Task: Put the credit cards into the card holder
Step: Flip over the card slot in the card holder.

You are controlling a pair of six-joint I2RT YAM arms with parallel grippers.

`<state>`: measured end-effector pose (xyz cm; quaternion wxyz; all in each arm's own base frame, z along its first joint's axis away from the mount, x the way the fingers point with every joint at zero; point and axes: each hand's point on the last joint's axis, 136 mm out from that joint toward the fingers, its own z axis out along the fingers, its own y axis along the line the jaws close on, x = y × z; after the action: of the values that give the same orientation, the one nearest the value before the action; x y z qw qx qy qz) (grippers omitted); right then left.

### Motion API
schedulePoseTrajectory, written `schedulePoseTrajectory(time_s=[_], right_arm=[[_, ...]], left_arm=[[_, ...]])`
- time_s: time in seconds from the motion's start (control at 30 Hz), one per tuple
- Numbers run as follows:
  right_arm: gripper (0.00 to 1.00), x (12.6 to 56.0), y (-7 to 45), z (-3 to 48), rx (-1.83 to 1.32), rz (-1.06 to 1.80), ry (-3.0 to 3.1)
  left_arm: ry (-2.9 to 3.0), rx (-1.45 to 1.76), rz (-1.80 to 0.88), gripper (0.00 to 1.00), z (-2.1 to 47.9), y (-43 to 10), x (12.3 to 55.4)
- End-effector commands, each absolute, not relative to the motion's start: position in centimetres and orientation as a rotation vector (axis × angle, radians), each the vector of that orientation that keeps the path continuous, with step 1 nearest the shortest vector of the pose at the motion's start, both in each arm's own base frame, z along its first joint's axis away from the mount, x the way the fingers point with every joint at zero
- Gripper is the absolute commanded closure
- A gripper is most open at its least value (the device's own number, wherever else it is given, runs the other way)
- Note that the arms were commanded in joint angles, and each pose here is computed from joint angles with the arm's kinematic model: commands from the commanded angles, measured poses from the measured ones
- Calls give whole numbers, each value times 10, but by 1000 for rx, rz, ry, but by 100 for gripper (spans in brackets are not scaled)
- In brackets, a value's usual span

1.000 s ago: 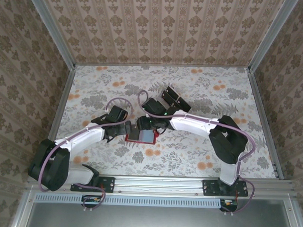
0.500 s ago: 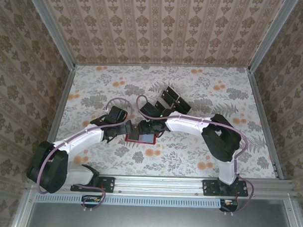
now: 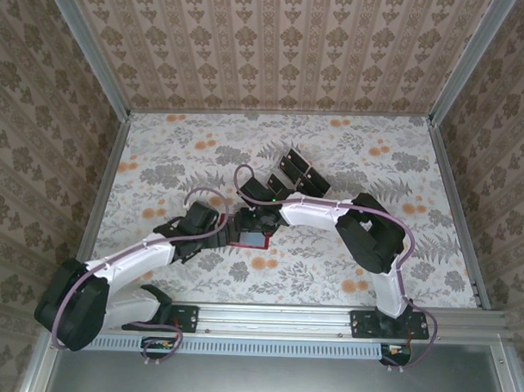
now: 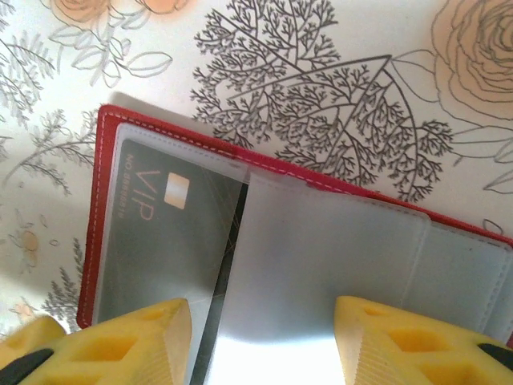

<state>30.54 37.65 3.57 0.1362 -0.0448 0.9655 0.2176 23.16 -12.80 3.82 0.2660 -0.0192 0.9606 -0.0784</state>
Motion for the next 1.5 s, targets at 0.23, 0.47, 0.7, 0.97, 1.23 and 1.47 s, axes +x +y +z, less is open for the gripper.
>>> schedulePoseTrajectory(time_s=[0.23, 0.47, 0.7, 0.97, 1.23, 1.47], right_arm=[[48, 311, 382, 22, 74, 827, 2820], [48, 314, 383, 22, 166, 921, 2805], [48, 315, 386, 22, 203, 961, 2802], [48, 315, 386, 24, 213, 979, 2796], [48, 318, 384, 44, 172, 996, 2744], [48, 325, 358, 75, 128, 881, 2651]], left_arm=[[2466, 67, -317, 0, 49, -157, 233], [2433, 124, -329, 0, 50, -170, 236], [2434, 155, -293, 0, 45, -177, 238], [2437, 159, -231, 0, 38, -179, 245], [2472, 138, -155, 0, 20, -171, 244], [2488, 99, -134, 0, 11, -163, 238]])
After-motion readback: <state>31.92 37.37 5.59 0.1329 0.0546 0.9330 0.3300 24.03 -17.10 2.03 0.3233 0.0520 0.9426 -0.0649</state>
